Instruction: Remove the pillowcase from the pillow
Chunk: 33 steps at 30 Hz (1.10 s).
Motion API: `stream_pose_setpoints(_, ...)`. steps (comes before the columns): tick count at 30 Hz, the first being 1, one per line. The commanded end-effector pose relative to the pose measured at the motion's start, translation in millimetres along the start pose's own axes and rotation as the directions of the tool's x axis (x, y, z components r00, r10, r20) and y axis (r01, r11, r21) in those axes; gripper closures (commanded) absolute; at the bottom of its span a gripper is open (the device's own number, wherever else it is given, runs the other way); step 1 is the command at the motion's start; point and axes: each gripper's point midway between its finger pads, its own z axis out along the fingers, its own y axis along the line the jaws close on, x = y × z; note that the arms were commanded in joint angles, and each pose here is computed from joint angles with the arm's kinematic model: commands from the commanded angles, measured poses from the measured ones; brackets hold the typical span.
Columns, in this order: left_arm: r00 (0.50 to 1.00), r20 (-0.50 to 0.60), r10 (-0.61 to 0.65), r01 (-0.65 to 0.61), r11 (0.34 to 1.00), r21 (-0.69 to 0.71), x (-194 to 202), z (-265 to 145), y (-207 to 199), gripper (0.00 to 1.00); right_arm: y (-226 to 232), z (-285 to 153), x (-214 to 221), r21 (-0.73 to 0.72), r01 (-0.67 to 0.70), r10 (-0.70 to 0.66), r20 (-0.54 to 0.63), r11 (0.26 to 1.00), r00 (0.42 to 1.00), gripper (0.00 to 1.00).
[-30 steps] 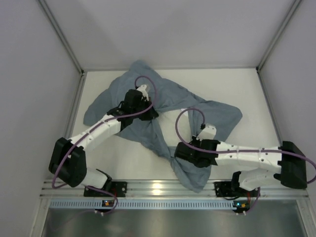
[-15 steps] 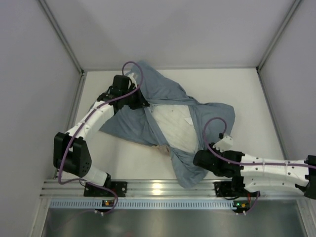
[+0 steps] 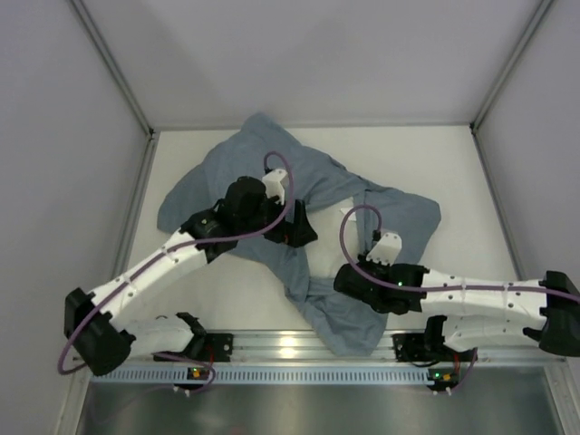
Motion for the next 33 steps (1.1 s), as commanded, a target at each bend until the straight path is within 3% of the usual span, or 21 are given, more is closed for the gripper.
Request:
stream_pose_setpoints(1, 0.986, 0.157, 0.063, -0.063, 0.998, -0.005, -12, -34, -28, 0.01, 25, -12, -12, -0.071, 0.017, -0.016, 0.010, 0.997, 1.000, 1.00)
stream_pose_setpoints(5, 0.993, 0.114, 0.016, -0.027, 0.994, 0.102, 15, -39, -78, 0.01, 20, -13, -6, -0.088, -0.002, 0.001, -0.012, 0.996, 1.000, 1.00)
stream_pose_setpoints(10, 0.999, -0.031, -0.042, 0.044, 0.997, 0.064, 54, 11, -101, 0.11, 2, -12, -1, -0.105, -0.057, 0.055, -0.022, 0.993, 0.998, 1.00)
stream_pose_setpoints(14, 0.992, -0.033, -0.125, 0.123, 0.991, -0.046, 64, 40, -84, 0.08, -1, -18, -2, -0.141, -0.082, 0.078, -0.034, 0.987, 0.996, 1.00)
stream_pose_setpoints(17, 0.983, 0.012, -0.181, 0.182, 0.977, -0.113, 61, 47, -72, 0.01, -6, -21, -4, -0.170, -0.115, 0.110, -0.037, 0.979, 0.993, 1.00)
stream_pose_setpoints(26, 0.968, 0.039, -0.249, 0.251, 0.948, -0.197, 68, 71, -57, 0.01, -12, -17, 4, -0.157, -0.100, 0.093, -0.053, 0.983, 0.994, 1.00)
stream_pose_setpoints(33, 0.934, 0.135, -0.331, 0.355, 0.898, -0.258, 69, 87, -36, 0.01, -6, -17, 4, -0.168, -0.078, 0.071, -0.050, 0.983, 0.996, 1.00)
